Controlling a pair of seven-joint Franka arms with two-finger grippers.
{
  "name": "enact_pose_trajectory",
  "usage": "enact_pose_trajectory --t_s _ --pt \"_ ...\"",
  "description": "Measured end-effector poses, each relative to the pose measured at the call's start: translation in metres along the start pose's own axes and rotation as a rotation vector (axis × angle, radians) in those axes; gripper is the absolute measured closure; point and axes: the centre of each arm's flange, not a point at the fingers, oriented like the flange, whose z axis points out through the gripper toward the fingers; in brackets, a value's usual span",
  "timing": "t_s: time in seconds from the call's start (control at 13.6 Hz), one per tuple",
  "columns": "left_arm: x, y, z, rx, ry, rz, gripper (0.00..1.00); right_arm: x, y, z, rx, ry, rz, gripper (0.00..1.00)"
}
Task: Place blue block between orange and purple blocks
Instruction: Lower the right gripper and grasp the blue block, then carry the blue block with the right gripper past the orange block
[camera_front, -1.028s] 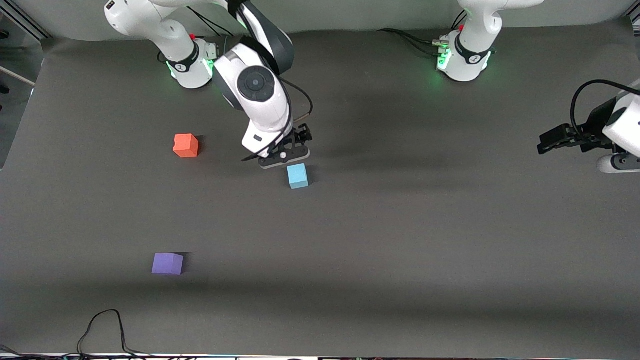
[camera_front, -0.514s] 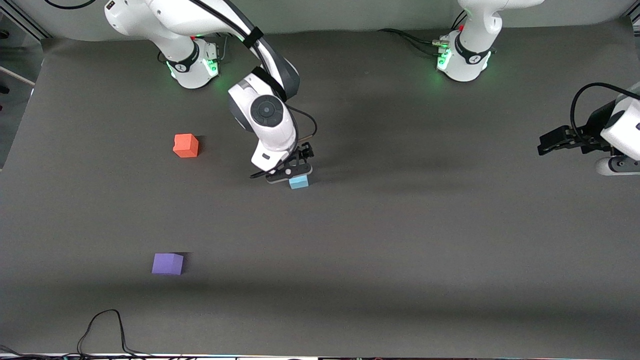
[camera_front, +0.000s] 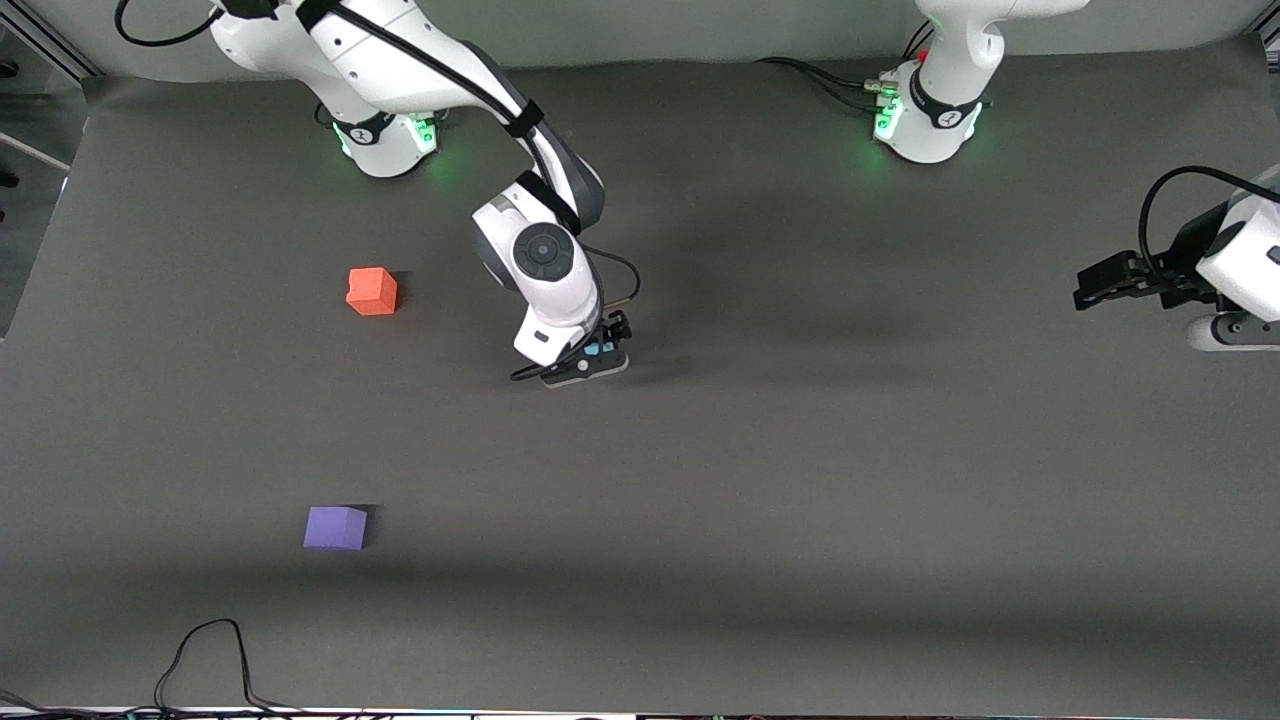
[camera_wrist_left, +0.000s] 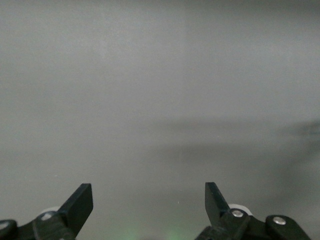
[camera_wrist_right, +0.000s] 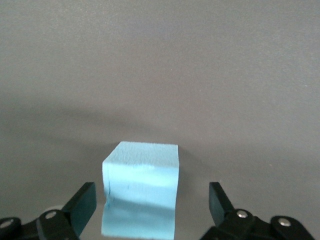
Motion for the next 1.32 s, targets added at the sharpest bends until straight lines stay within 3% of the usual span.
enact_pose_trajectory --t_s 0.37,0.51,0.73,0.81,1.1,1.32 --pt "0.000 -0.001 0.000 0.063 0.002 0.014 0.00 0.002 0.002 0.017 0.003 0.016 0.011 0.00" --pt "0.000 0.000 0.000 0.065 0.002 0.018 0.00 0.002 0.002 0.017 0.004 0.017 0.034 0.04" --pt "0.000 0.000 0.000 0.064 0.002 0.019 0.00 0.001 -0.001 0.017 0.006 0.019 0.080 0.41" --pt "0.000 0.000 0.000 0.063 0.002 0.019 0.00 0.002 -0.001 0.016 0.006 0.020 0.097 0.44" --pt "0.000 0.001 0.000 0.062 0.002 0.021 0.00 0.003 0.002 0.012 -0.001 0.013 0.113 0.47" --pt "0.000 0.002 0.001 0.061 -0.001 0.023 0.00 0.022 0.023 -0.039 -0.050 -0.042 0.107 0.47"
